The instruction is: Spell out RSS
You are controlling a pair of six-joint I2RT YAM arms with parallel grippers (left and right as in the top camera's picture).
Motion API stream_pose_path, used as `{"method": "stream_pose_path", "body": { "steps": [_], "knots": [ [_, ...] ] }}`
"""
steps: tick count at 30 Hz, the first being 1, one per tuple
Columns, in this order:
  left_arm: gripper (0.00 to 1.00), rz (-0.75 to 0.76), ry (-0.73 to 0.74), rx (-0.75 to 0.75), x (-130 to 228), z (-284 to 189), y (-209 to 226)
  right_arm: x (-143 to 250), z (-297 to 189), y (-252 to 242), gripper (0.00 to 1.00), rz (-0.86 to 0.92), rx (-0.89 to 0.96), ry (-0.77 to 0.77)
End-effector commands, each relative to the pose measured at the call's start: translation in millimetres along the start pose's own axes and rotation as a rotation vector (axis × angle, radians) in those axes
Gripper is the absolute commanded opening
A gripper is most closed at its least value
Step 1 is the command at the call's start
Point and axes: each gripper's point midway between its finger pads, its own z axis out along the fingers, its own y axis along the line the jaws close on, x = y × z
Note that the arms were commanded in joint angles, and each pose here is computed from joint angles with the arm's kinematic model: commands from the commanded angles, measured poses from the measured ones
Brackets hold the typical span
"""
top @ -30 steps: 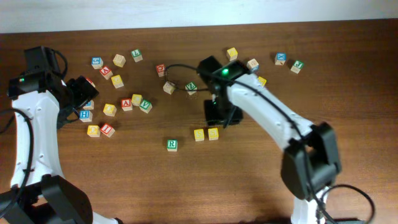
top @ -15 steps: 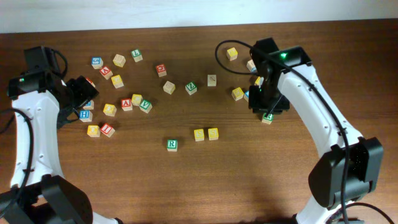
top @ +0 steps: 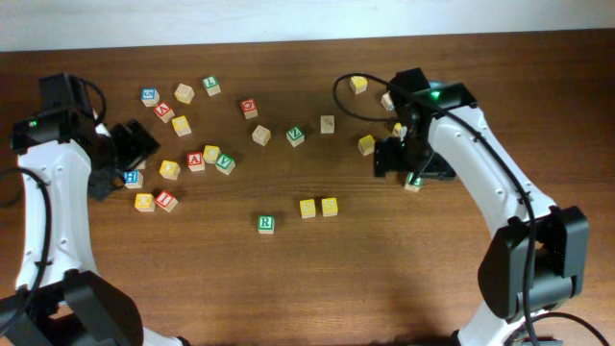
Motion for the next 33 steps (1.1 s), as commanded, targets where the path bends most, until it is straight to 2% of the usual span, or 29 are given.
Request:
{"method": "stream_pose_path", "body": {
  "steps": [1,4,7,12,14,17,19,25,33],
  "knots": [
    [0.99,0.244,0.209,0.240,56.6,4.0,-49.4,-11.2,2.6,-40.2,0.98,0.058,0.107,-0.026],
    [0.99,0.344,0.335,0.071,107.6,25.5,-38.4,-14.0,3.4,-53.6,0.98,0.098,0.108,-0.022],
    [0.99,0.467,0.405,-0.028,150.4,49.8,-34.4,-14.9,3.8,-59.1,0.98,0.114,0.107,-0.021],
    [0.99,0.644,0.395,-0.021,194.2,84.6,-53.9,-24.5,3.7,-57.1,0.98,0.120,0.096,-0.059],
    [0.99,0.681,0.354,-0.040,196.3,91.3,-59.1,-25.8,3.7,-56.6,0.98,0.120,0.094,-0.064],
    [0.96,0.646,0.252,-0.125,189.5,99.0,-61.9,-25.8,3.7,-56.6,0.98,0.120,0.094,-0.064],
    [0.95,0.665,0.220,-0.128,188.6,101.5,-67.0,-25.8,3.7,-56.6,0.98,0.120,0.094,-0.064],
    [0.90,0.698,0.200,-0.101,202.4,106.4,-81.0,-25.8,3.7,-56.8,0.98,0.121,0.094,-0.064],
    [0.86,0.664,0.214,-0.189,212.9,129.2,-71.1,-25.8,3.7,-56.6,0.98,0.120,0.094,-0.064]
  ]
}}
